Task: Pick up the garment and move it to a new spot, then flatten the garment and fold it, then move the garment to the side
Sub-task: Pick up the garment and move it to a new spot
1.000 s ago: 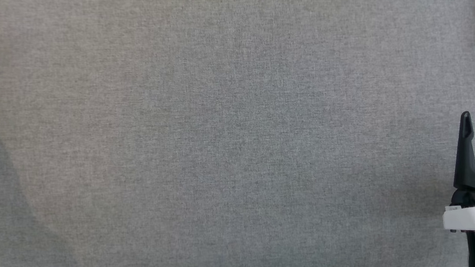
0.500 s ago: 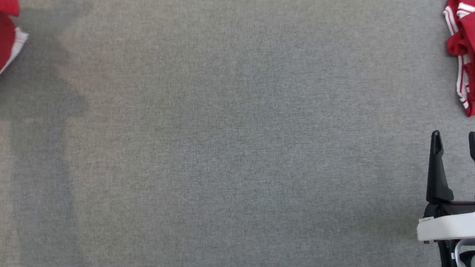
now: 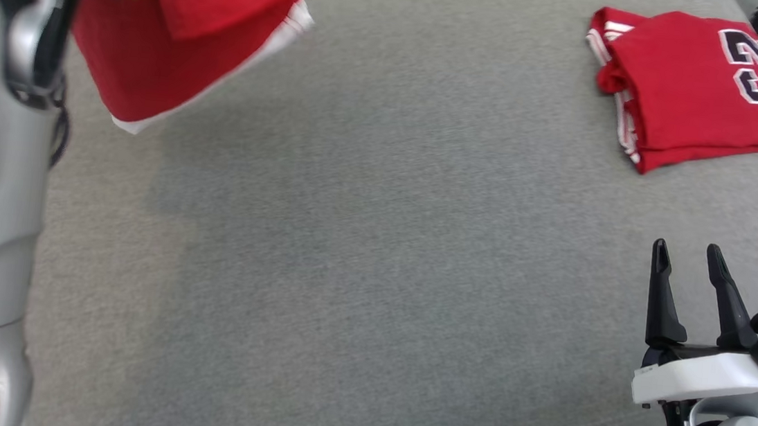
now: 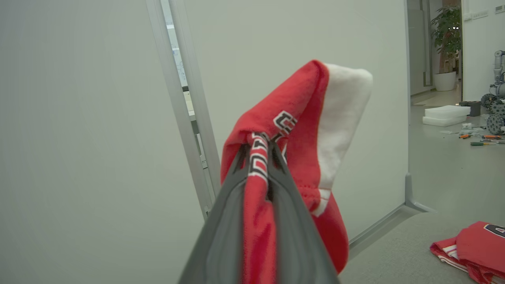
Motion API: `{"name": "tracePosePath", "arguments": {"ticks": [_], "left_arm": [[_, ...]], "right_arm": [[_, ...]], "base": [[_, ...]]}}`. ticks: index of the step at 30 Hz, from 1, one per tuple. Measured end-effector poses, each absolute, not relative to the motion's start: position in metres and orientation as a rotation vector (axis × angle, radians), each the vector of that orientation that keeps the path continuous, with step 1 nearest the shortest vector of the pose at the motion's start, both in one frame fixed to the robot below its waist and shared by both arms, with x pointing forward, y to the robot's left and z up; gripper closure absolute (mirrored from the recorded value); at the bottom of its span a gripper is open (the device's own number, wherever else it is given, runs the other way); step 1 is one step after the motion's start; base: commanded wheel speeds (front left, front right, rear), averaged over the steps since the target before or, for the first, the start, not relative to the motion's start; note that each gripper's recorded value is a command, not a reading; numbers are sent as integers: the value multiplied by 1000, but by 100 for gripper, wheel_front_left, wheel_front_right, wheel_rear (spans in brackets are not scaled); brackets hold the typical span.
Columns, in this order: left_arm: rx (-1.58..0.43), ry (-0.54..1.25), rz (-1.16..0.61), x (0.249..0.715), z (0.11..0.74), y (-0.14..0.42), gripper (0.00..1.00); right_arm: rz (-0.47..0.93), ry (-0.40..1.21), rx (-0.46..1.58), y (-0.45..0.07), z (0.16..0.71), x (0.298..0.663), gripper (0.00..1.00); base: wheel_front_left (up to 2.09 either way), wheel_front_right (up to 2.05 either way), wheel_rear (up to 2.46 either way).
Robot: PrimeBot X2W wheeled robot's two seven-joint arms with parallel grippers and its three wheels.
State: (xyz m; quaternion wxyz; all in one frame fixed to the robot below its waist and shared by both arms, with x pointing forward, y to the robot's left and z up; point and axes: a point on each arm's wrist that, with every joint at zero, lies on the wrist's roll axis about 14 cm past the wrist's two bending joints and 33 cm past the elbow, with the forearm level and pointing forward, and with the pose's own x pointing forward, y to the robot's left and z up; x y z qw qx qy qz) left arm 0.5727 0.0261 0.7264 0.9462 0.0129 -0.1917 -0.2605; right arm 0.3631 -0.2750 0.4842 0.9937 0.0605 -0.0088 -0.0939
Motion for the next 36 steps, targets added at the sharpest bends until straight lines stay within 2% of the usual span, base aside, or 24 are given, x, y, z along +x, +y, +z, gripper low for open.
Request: {"name": "tracePosePath", "arguments": {"ticks": [7,13,23,29,30,31,36], "left_arm": [[-44,-425,-774,536,739,-74,100],[-97,-342,-908,510,697,-129,100],[-162,-16,-859,481,551,-123,100],[-187,180,-842,435,474,-111,98],[-185,194,-844,429,468,-110,53],[-187,213,-845,422,461,-108,0],[-208,186,-823,412,462,-101,0]], "right_arm": [[-284,-42,130,-297,493,334,0],[-344,-54,133,-310,497,316,0],[-332,-48,151,-303,494,318,0],[-301,-44,155,-295,493,323,0],[-297,-43,155,-294,492,323,0],[-291,-41,155,-293,492,324,0],[-258,-41,154,-285,492,327,0]], "base": [[0,0,0],[0,0,0],[0,0,0],[0,0,0],[0,0,0],[0,0,0],[0,0,0]]}}
